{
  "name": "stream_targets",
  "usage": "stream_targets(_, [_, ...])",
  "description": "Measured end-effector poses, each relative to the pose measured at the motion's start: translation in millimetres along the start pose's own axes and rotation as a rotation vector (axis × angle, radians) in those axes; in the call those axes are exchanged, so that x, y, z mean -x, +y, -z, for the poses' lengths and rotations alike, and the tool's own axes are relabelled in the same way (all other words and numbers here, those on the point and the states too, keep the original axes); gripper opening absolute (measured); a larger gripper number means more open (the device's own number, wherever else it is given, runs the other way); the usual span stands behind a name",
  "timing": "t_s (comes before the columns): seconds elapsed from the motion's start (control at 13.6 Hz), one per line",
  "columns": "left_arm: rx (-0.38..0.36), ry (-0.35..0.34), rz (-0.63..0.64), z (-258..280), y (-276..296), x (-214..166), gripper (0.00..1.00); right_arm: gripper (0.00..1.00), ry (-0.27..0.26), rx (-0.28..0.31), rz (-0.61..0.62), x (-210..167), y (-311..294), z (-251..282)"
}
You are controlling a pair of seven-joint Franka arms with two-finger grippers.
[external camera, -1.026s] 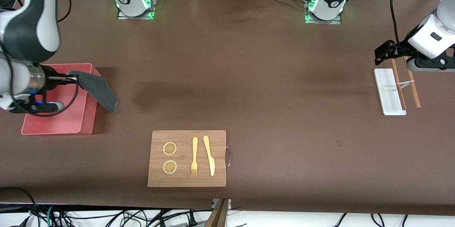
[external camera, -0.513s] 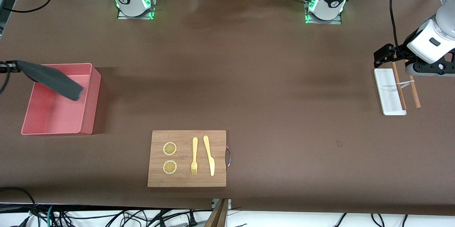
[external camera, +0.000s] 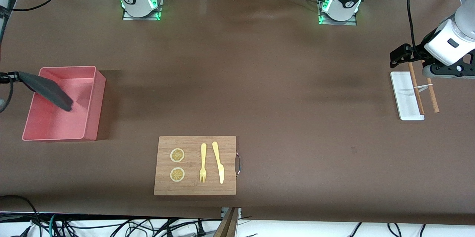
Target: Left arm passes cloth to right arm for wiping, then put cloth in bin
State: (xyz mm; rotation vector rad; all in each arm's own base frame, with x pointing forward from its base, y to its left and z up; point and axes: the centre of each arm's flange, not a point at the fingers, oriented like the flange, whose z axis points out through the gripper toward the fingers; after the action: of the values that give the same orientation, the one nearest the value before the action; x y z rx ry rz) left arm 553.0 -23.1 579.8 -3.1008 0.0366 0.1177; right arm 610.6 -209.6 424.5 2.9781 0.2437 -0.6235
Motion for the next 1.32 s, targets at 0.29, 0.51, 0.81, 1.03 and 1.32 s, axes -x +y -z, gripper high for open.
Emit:
stream_targets(0.29, [0.002,0.034,0.016,18,-9,-1,1.0,0.02,-0.011,-0.01,-0.03,-13,-5,-38])
stream_targets(0.51, [0.003,0.037,0.03,20,-16,-1,1.0,0.02,0.001,-0.001,-0.028,-23,-7,-69])
stream_targets(0.81, [0.003,0.039,0.03,21,-16,-1,1.0,0.02,0.019,0.004,-0.019,-33,-12,-105])
stream_targets(1.03, [0.003,0.054,0.03,28,-16,-2,1.0,0.17,0.025,0.01,-0.021,-34,-12,-128])
stream_targets(1.32, [0.003,0.049,0.031,25,-17,-6,1.0,0.58,0.067,0.017,-0.025,-34,-10,-110])
